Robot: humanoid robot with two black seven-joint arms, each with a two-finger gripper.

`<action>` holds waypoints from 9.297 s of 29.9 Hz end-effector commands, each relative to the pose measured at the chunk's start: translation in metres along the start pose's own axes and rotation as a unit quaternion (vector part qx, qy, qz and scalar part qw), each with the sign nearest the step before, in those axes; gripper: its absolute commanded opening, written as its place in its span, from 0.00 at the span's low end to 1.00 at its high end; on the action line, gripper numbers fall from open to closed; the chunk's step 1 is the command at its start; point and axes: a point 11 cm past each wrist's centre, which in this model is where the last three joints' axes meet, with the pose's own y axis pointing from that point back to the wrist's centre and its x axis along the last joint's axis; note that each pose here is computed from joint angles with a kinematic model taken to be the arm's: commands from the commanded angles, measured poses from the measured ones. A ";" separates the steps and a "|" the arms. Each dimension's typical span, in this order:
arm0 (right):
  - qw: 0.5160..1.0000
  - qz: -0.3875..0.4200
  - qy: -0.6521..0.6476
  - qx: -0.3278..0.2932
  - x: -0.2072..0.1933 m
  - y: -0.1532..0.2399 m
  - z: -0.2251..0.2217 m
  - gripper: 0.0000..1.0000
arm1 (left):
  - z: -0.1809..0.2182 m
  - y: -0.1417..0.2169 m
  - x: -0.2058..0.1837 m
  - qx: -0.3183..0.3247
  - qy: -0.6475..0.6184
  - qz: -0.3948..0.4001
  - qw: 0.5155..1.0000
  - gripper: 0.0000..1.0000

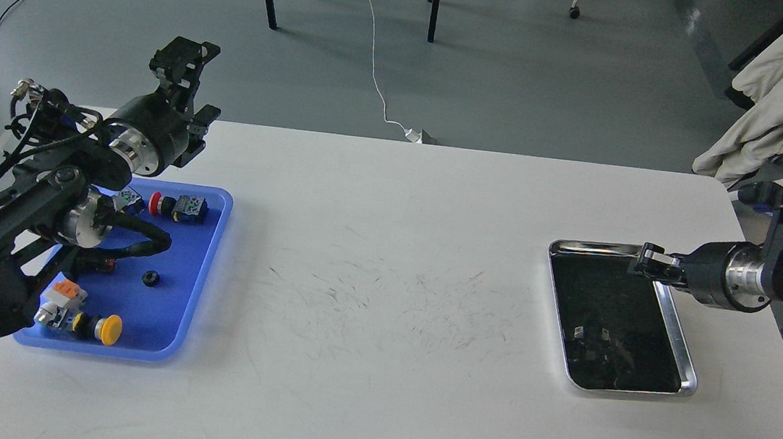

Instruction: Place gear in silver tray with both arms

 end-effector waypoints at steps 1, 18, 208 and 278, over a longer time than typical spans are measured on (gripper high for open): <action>0.999 0.013 -0.029 0.034 -0.006 -0.020 -0.009 0.01 | 0.000 0.000 0.000 0.000 0.000 0.000 1.000 0.98; 0.993 0.008 -0.095 0.067 -0.039 -0.038 0.007 0.28 | 0.000 0.001 0.001 0.001 -0.002 0.001 1.000 0.98; 0.607 0.166 -0.665 0.402 0.079 0.052 0.097 0.95 | -0.083 0.065 -0.319 -0.157 -0.637 -0.395 0.643 0.05; 0.895 0.010 -0.245 0.372 0.064 0.053 -0.125 0.96 | 0.037 -0.025 -0.067 -0.053 -0.128 -0.031 0.990 0.97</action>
